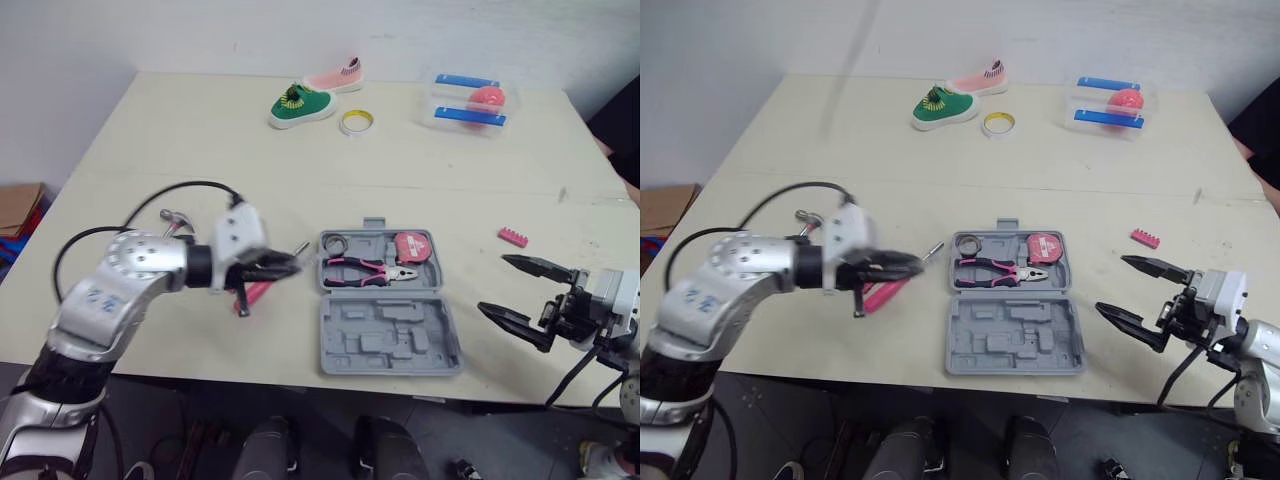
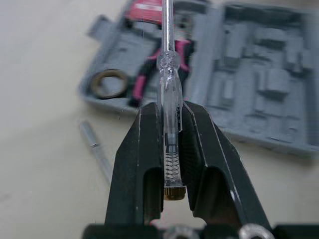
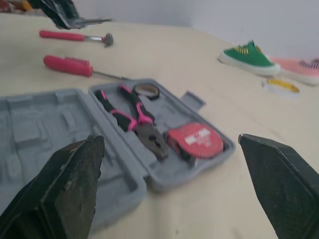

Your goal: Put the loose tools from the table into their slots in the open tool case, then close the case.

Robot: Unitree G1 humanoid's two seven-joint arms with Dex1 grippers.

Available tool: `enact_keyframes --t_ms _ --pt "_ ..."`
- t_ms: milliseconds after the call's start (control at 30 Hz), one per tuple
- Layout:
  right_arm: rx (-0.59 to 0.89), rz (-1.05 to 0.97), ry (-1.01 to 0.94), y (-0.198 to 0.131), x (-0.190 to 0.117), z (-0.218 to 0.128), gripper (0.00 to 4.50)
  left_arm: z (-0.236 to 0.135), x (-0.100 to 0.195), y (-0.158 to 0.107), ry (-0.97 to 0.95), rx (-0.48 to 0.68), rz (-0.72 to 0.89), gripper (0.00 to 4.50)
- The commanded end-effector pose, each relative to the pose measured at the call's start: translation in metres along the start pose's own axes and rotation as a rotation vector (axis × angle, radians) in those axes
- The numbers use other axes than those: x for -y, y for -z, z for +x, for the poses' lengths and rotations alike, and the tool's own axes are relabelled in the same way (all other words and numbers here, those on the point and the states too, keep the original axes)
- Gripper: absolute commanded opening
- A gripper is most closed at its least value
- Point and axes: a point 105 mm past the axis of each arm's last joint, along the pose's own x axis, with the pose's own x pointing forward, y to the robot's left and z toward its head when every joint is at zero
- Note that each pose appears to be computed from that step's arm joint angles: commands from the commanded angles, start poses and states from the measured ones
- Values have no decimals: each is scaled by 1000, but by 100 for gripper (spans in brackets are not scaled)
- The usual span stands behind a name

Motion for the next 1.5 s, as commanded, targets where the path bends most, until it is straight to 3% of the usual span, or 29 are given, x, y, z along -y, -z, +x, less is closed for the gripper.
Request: enact_keyframes --t_ms 33,133,233,600,1500 --pt "-13 -34 -2 -2 2 -1 450 31 -7 -17 10 -42 46 1" --pt "-11 -36 8 -1 3 0 450 45 -9 -23 16 -61 54 1" --pt "-10 -12 18 4 -2 -2 450 63 -5 -18 71 -154 123 1" --pt "4 -14 40 3 -9 -5 450 97 4 -13 129 -233 174 1" --pt "18 14 28 4 -24 5 450 97 -9 -9 29 -311 180 1"
